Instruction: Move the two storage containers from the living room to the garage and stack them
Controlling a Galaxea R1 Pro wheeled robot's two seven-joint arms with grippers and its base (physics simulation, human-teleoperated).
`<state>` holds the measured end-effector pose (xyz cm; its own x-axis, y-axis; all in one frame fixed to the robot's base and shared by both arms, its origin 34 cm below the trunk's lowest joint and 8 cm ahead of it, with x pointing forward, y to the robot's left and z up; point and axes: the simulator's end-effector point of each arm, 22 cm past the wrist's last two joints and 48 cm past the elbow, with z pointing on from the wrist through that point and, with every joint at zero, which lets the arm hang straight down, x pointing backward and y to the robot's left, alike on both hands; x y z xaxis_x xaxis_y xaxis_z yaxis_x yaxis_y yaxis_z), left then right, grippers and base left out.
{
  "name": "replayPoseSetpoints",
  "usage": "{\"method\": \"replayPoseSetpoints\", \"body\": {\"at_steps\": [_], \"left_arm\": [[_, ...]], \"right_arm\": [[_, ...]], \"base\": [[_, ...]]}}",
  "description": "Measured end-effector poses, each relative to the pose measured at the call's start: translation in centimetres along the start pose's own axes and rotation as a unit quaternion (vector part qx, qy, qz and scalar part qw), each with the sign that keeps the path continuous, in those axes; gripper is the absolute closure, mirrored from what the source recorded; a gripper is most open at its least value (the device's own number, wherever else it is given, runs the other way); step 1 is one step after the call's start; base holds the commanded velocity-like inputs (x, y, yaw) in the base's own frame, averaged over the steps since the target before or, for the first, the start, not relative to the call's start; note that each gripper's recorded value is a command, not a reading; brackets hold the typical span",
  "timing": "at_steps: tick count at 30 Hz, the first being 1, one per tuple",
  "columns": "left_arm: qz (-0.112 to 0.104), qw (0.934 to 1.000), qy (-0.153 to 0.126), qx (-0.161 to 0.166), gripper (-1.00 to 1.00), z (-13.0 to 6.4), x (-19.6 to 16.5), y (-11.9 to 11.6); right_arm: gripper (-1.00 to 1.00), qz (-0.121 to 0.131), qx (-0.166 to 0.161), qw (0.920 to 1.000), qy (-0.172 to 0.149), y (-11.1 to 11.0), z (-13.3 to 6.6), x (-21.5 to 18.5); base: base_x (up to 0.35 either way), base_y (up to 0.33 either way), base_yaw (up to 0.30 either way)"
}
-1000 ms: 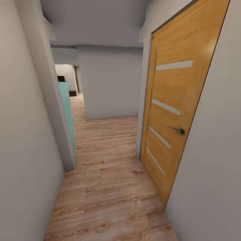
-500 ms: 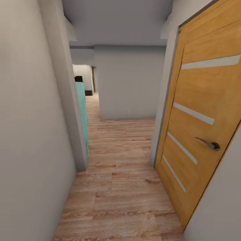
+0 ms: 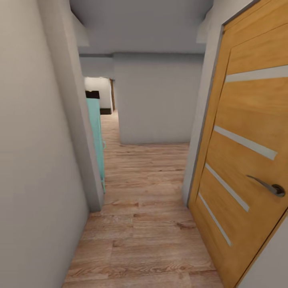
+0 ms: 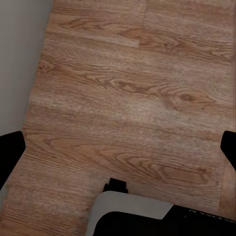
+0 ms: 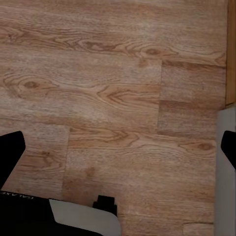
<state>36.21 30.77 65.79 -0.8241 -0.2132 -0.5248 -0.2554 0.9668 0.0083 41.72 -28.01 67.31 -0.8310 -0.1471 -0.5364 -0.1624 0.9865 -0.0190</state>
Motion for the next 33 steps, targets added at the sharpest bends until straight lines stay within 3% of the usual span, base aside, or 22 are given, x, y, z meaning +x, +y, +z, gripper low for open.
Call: {"method": "replayPoseSetpoints", "body": {"at_steps": [33], "left_arm": [[-0.001,1.0000,-0.005,0.001,-1.00,-0.06,-0.42,-0.17]], "right_arm": [[-1.00,0.000,0.001,1.0000,-0.006,-0.07,-0.10,-0.48]], "base": [[0.325,-0.136,0.000]]}}
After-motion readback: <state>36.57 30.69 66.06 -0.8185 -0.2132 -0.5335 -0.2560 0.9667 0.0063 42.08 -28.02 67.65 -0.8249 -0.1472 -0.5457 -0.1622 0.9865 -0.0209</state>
